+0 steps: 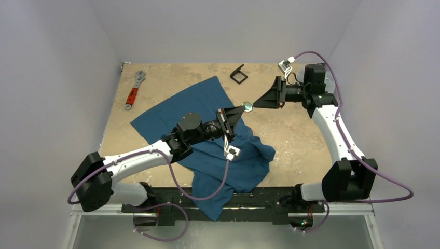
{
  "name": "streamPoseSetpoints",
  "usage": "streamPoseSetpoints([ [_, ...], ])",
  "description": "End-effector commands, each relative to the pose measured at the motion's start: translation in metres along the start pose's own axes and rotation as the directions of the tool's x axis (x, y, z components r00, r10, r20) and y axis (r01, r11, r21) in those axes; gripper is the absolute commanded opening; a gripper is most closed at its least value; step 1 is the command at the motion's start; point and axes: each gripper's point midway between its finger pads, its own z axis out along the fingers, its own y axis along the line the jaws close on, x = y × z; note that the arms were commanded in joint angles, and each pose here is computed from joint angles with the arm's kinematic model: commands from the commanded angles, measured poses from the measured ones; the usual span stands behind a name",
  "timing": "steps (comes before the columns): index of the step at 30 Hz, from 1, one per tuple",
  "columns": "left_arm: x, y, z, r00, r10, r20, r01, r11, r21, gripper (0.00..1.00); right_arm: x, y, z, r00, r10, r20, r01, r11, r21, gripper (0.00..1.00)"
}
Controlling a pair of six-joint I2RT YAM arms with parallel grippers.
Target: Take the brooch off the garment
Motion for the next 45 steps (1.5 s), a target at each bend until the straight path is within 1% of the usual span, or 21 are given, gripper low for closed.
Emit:
streamPoseSetpoints([
  [1, -0.003, 0.010, 0.000, 0.999, 0.040, 0.002, -0.040, 0.998, -0.043, 0.00, 0.001, 0.006, 0.000, 1.000, -0.011, -0.007, 0.010, 1.000, -0.029, 0.46],
  [6, -0.002, 0.008, 0.002, 0.999, 0.052, 0.001, -0.052, 0.998, -0.040, 0.00, 0.004, 0.015, 0.001, 0.999, -0.032, -0.033, 0.029, 0.997, -0.078, 0.43],
  [12, -0.003, 0.010, 0.003, 0.998, 0.062, 0.002, -0.062, 0.997, -0.053, 0.00, 0.010, 0.015, 0.003, 0.998, -0.019, -0.055, 0.013, 0.995, -0.099, 0.35],
  [27, -0.005, 0.007, 0.006, 0.996, 0.091, 0.006, -0.091, 0.995, -0.053, 0.00, 0.013, 0.018, 0.006, 0.996, -0.005, -0.084, -0.007, 0.990, -0.140, 0.32],
  [29, -0.005, 0.006, 0.007, 0.996, 0.091, 0.003, -0.091, 0.995, -0.051, 0.00, 0.013, 0.019, 0.006, 0.996, -0.007, -0.086, -0.006, 0.990, -0.143, 0.28],
  [32, -0.004, 0.005, 0.007, 0.996, 0.094, 0.003, -0.094, 0.994, -0.050, 0.00, 0.015, 0.018, 0.006, 0.996, 0.000, -0.089, -0.013, 0.989, -0.145, 0.26],
  [35, -0.004, 0.005, 0.007, 0.995, 0.100, 0.005, -0.099, 0.994, -0.050, 0.00, 0.015, 0.018, 0.006, 0.996, 0.007, -0.093, -0.021, 0.989, -0.148, 0.22],
  [37, -0.005, 0.005, 0.007, 0.995, 0.099, 0.006, -0.099, 0.994, -0.050, 0.00, 0.015, 0.019, 0.006, 0.996, 0.003, -0.094, -0.017, 0.989, -0.150, 0.16],
  [40, -0.005, 0.004, 0.008, 0.995, 0.100, 0.007, -0.099, 0.994, -0.048, 0.00, 0.016, 0.020, 0.006, 0.995, 0.002, -0.097, -0.017, 0.988, -0.156, 0.03],
  [41, -0.005, 0.003, 0.008, 0.995, 0.101, 0.007, -0.100, 0.994, -0.045, 0.00, 0.016, 0.020, 0.006, 0.995, -0.001, -0.097, -0.015, 0.988, -0.157, 0.00],
  [44, -0.005, 0.004, 0.008, 0.995, 0.102, 0.006, -0.102, 0.994, -0.045, 0.01, 0.015, 0.021, 0.006, 0.995, -0.006, -0.097, -0.010, 0.987, -0.160, 0.00],
  [45, -0.005, 0.003, 0.008, 0.995, 0.102, 0.006, -0.102, 0.994, -0.045, 0.05, 0.015, 0.022, 0.006, 0.995, -0.013, -0.098, -0.004, 0.986, -0.165, 0.00],
])
